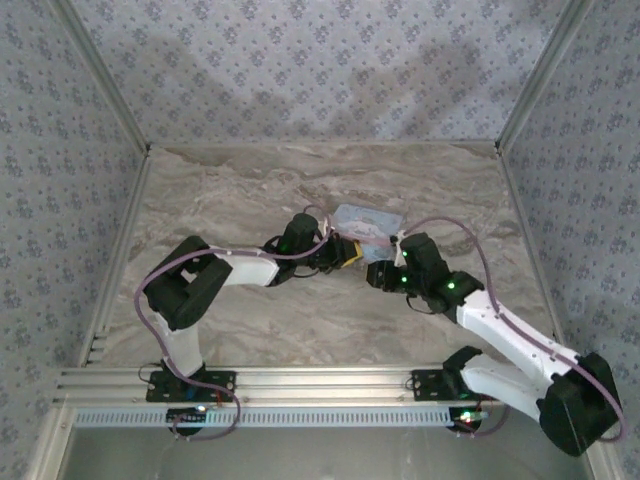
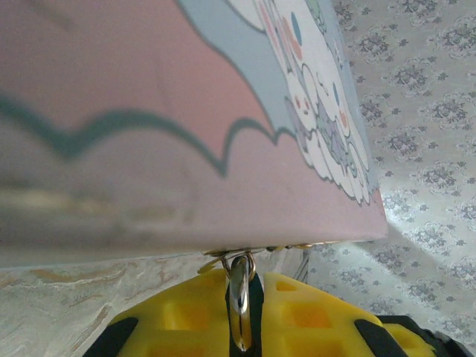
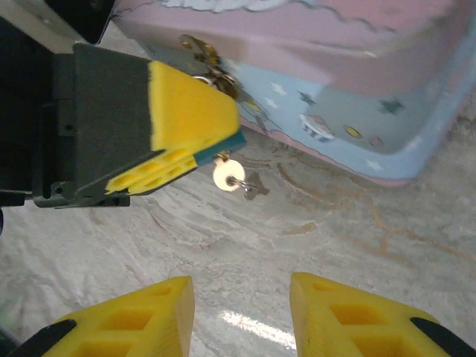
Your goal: Unlock the padlock with the key
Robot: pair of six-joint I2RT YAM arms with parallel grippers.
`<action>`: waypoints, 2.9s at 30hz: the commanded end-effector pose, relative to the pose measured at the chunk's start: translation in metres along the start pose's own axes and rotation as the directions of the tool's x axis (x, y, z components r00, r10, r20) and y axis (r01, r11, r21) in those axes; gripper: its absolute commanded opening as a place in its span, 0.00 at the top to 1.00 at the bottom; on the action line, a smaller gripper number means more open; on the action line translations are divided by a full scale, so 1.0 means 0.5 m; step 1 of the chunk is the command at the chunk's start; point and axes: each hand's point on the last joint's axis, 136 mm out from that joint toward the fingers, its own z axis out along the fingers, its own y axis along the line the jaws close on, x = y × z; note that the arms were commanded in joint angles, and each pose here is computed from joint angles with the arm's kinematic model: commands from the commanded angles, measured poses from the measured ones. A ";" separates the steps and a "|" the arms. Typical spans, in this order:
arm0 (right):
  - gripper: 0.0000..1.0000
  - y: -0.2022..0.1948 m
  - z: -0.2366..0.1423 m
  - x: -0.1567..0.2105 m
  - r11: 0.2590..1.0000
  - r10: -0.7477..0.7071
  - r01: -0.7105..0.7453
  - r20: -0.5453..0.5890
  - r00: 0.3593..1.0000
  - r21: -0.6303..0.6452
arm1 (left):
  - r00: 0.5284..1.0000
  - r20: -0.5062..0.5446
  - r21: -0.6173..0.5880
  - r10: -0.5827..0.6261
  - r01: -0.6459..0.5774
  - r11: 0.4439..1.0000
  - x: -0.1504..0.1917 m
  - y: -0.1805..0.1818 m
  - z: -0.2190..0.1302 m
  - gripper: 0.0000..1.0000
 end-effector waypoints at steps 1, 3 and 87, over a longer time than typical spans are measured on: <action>0.58 -0.012 0.002 -0.016 0.985 -0.136 0.135 -0.001 0.991 0.111 | 1.000 -0.024 0.053 0.019 -0.017 0.998 0.012 -0.045 -0.012 1.00; 0.56 -0.005 0.013 -0.020 0.978 -0.166 0.167 -0.018 0.986 0.122 | 0.999 -0.026 0.059 0.020 -0.019 0.998 0.011 -0.051 -0.013 1.00; 0.47 -0.049 -0.010 -0.017 0.974 0.019 -0.014 -0.022 1.000 0.224 | 0.997 0.020 -0.191 0.070 -0.065 0.980 0.027 0.083 -0.066 0.96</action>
